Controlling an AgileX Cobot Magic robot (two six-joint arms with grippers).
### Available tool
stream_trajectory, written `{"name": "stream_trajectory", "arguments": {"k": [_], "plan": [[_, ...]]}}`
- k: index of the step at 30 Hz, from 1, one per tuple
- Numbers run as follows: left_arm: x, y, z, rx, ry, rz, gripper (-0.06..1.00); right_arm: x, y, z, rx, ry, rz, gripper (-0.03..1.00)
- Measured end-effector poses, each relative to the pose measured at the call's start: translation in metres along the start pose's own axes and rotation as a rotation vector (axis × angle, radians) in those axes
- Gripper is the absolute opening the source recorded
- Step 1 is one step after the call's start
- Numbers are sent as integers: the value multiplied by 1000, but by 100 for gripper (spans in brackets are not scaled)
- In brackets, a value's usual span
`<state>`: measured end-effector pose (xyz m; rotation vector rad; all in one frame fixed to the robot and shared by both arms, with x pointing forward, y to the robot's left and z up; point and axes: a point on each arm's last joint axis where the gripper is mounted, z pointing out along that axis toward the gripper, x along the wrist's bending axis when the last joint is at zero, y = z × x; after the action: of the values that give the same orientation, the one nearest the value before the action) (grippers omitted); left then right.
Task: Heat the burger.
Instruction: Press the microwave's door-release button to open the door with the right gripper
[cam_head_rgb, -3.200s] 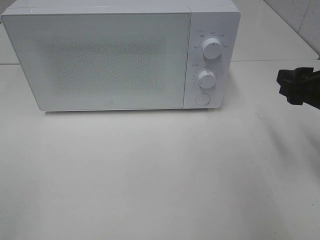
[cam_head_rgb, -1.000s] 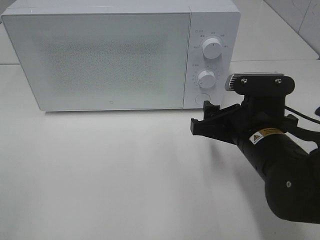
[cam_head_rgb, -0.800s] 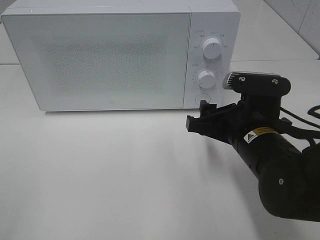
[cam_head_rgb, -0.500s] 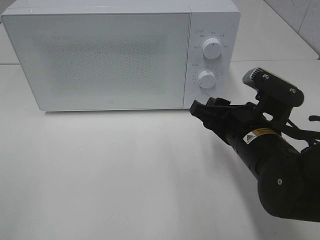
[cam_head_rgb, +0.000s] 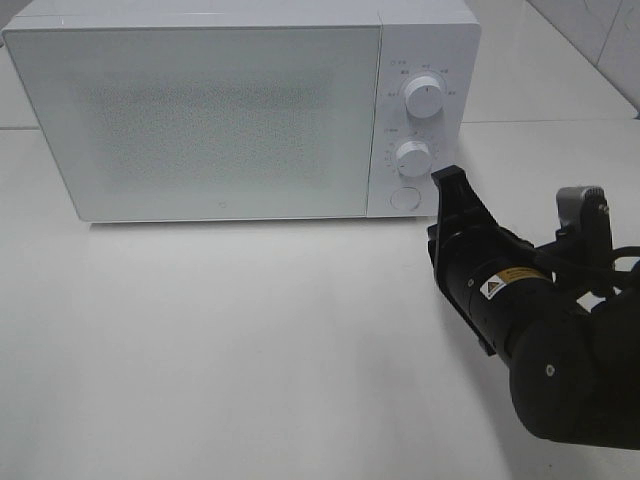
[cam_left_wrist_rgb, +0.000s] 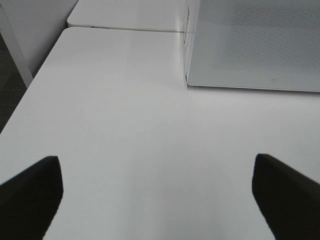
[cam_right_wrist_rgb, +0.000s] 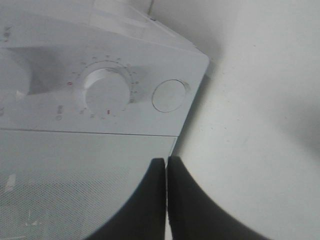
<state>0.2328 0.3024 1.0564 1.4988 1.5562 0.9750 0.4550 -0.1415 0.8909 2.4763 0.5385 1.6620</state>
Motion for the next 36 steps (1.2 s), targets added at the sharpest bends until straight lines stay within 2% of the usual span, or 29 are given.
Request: {"name": "stream_trajectory", "arguments": {"k": [1, 2, 5, 9, 16, 36], "plan": [[0, 0, 0, 0, 0, 0, 97, 0, 0, 0, 0, 0, 0, 0], [0, 0, 0, 0, 0, 0, 97, -4, -2, 1, 7, -24, 85, 0], [0, 0, 0, 0, 0, 0, 97, -9, -4, 3, 12, -46, 152, 0], [0, 0, 0, 0, 0, 0, 97, -12, -6, 7, 11, -59, 170, 0], [0, 0, 0, 0, 0, 0, 97, -4, -17, 24, 19, -34, 205, 0], [0, 0, 0, 0, 0, 0, 97, 13, -10, 77, -41, -29, 277, 0]]}}
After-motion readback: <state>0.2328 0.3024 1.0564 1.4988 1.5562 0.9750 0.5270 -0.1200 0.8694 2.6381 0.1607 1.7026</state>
